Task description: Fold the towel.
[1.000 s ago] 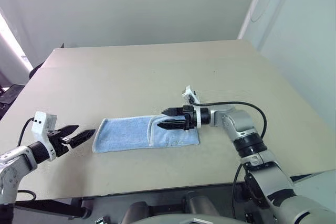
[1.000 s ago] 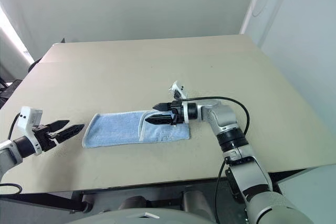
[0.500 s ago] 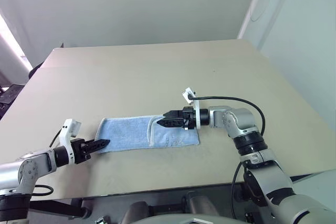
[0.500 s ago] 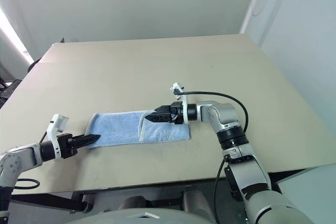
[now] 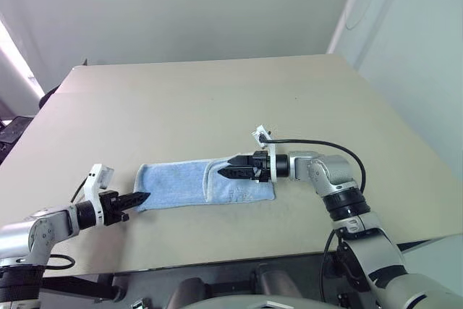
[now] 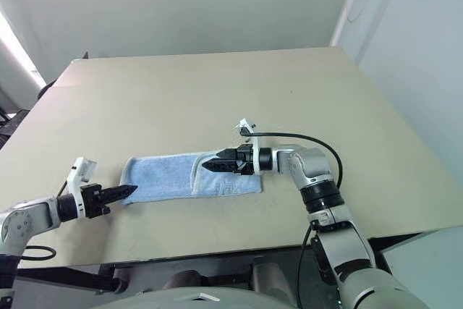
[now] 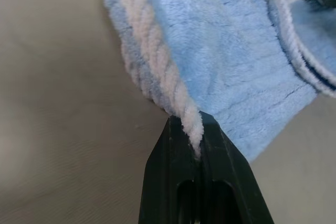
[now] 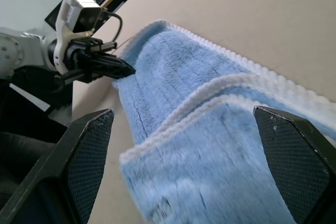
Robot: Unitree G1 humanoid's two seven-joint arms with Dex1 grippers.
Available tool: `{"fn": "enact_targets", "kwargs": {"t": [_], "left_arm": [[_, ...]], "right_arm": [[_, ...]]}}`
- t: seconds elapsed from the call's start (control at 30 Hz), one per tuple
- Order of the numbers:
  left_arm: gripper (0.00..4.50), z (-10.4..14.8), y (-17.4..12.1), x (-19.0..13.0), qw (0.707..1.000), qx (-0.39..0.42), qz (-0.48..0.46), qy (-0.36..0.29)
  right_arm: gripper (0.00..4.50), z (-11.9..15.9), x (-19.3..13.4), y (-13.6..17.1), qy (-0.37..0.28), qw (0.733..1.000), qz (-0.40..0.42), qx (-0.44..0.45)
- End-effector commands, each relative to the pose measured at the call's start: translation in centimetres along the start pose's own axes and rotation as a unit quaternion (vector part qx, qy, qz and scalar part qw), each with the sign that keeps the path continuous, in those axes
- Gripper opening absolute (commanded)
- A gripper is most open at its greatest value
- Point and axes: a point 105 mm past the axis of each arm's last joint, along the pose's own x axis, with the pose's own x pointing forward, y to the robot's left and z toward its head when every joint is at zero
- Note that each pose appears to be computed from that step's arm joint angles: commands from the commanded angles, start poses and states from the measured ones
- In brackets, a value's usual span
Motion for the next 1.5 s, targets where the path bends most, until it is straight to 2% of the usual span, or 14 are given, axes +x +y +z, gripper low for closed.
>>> {"fn": "enact_targets", "kwargs": {"t": [0.03, 0.23, 0.43, 0.57, 0.7, 0.8, 1.2, 1.5], "left_arm": [[0.05, 2.4, 1.3, -2.7, 0.998, 0.019, 0.041, -0.039], [0.05, 3.6, 4.2, -6.7, 0.992, 0.000, 0.104, -0.066], [0.05, 5.3, 2.7, -8.1, 0.993, 0.036, 0.088, -0.068], [0.05, 6.1, -1.1, -6.0, 0.994, 0.091, 0.025, -0.049], [0.05, 6.8, -6.3, -3.1, 0.989, 0.130, -0.059, -0.045], [0.05, 6.4, -8.2, -1.2, 0.985, 0.138, -0.096, -0.031], [0.05, 5.0, -11.2, 5.7, 0.971, 0.144, -0.189, 0.034], [0.05, 2.9, -11.9, 8.5, 0.959, 0.164, -0.215, 0.086]], "right_arm": [[4.50, 2.2, -1.0, 1.2, -0.042, 0.998, 0.026, -0.035], [4.50, 2.8, -2.4, 1.8, -0.059, 0.997, 0.041, -0.036], [4.50, 2.1, -2.8, 1.0, -0.048, 0.998, 0.021, -0.035], [4.50, 1.5, -2.3, 0.6, -0.035, 0.999, 0.008, -0.038], [4.50, 1.4, -2.4, 0.5, -0.033, 0.999, 0.001, -0.042], [4.50, 1.3, -2.5, 0.2, -0.036, 0.998, -0.009, -0.042], [4.50, 0.4, -3.5, -0.3, -0.049, 0.997, -0.050, -0.036], [4.50, 0.2, -3.9, -0.9, -0.050, 0.996, -0.073, -0.033]]}}
